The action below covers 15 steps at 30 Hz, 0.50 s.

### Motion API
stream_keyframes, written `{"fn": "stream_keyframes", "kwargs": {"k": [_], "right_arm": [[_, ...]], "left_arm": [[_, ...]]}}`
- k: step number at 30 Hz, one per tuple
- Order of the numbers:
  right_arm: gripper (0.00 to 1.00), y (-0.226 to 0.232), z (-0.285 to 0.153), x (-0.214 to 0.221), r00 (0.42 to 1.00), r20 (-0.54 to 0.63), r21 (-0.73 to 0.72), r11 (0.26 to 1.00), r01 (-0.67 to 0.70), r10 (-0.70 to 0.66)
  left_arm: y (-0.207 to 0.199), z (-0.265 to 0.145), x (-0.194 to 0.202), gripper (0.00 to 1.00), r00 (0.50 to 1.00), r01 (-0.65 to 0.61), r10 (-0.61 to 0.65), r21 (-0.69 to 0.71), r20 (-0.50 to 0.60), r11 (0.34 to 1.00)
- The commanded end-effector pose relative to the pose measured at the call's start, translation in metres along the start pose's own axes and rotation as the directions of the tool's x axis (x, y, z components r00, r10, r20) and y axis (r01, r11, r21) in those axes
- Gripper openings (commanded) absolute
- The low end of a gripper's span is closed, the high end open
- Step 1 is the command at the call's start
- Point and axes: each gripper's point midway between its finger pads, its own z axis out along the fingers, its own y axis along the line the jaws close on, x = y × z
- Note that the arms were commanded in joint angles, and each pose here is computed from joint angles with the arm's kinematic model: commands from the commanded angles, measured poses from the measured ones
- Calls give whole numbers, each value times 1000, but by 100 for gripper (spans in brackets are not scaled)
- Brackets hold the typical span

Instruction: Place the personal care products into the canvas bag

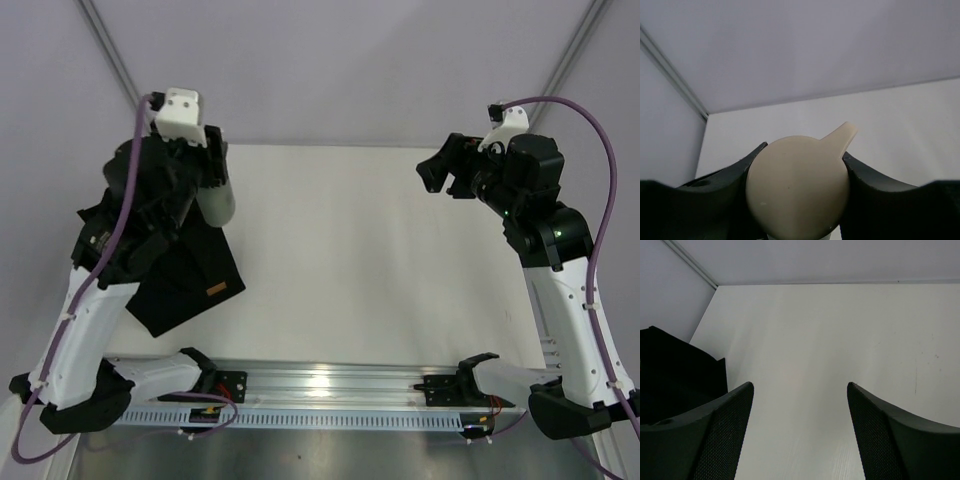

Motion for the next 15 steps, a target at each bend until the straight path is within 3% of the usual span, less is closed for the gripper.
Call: {"fn": "stream_keyframes", "kwargs": {"k": [1,6,10,15], "right_arm": [[79,9,-2,-17,999,47,-34,999,-14,15],[79,11,0,-17,999,44,-40,999,-21,23],[79,12,1,-15,999,33,-50,998,-28,29],[79,13,2,-12,999,18,-53,998,-40,41]], "left_arm": [[37,-17,-77,0,979,22,-2,-94,206,995],[82,-22,-97,0,969,-1,62,-246,241,969],[112,-12,-79,0,974,-23,101,-357,201,934],[150,-5,-50,0,988,50,24,-456,154,889]]}}
